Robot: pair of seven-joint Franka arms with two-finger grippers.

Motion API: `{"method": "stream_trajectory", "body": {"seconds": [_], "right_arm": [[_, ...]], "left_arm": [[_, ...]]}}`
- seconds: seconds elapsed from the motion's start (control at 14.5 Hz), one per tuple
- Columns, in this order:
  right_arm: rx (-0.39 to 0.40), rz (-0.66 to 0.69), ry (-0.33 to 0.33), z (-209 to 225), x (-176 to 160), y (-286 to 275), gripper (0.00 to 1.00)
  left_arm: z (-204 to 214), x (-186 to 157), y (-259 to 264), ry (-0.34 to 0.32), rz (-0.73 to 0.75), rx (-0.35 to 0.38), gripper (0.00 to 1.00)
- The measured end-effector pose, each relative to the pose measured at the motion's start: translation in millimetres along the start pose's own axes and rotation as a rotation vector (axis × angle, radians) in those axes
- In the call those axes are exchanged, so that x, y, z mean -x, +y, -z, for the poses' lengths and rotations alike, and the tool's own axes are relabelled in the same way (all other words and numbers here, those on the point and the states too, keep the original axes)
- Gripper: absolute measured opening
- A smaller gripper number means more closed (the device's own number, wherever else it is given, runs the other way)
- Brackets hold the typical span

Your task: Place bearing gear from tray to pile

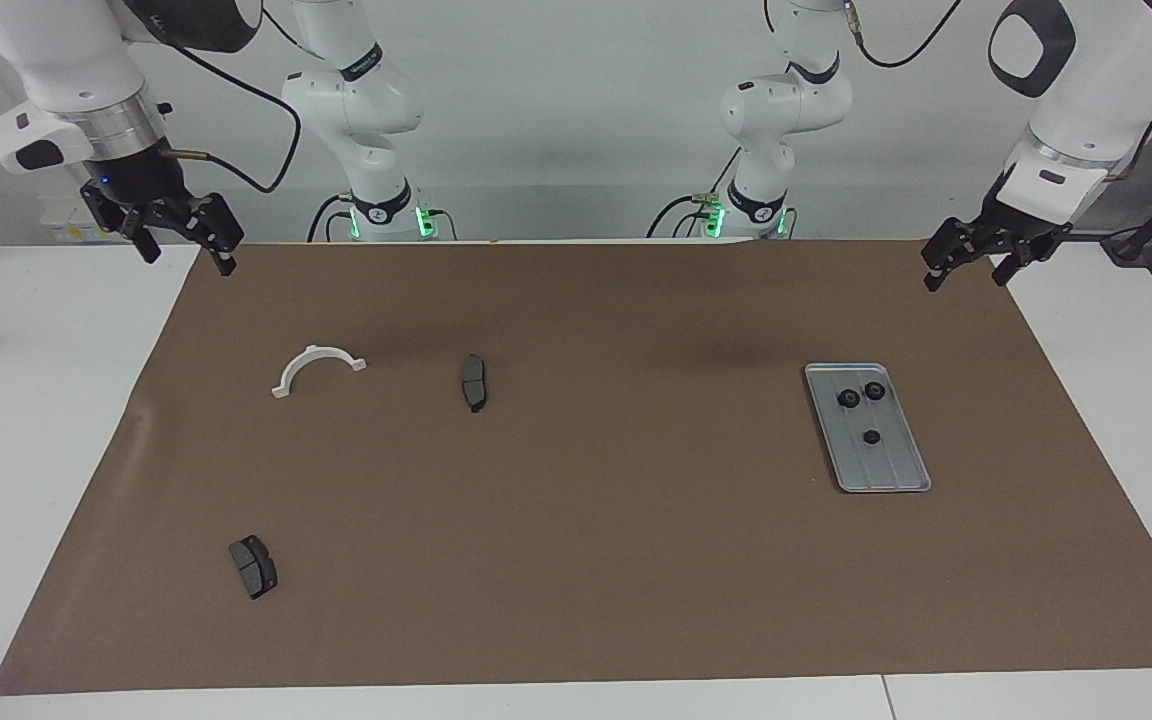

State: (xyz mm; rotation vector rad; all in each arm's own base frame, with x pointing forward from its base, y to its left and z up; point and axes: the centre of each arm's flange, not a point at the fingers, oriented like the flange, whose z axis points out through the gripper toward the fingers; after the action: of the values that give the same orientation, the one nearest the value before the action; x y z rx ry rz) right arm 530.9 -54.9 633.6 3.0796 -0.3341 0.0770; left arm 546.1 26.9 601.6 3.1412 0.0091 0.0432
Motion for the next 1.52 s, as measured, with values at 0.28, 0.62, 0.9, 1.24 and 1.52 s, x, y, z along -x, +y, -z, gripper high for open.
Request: {"method": "stream_trajectory", "body": {"seconds": [0.28, 0.62, 0.9, 1.24, 1.52], "right_arm": [[0.003, 0.0, -0.028, -2, 3, 0, 1.0], [0.004, 0.001, -0.033, -3, 4, 0, 1.0], [0.004, 0.001, -0.036, -3, 4, 0, 1.0], [0.004, 0.001, -0.038, -4, 4, 0, 1.0], [0.005, 0.0, -0.042, -6, 4, 1, 1.0]], "left_arm": [[0, 0, 0, -0.003, -0.011, 0.0, 1.0], [-8, 2, -3, -0.02, -0.007, 0.001, 1.0], [-29, 4, -6, -0.046, 0.0, 0.003, 1.0], [-79, -2, -9, -0.021, 0.003, 0.002, 1.0], [-133, -19, -11, -0.018, 0.005, 0.006, 1.0]]}}
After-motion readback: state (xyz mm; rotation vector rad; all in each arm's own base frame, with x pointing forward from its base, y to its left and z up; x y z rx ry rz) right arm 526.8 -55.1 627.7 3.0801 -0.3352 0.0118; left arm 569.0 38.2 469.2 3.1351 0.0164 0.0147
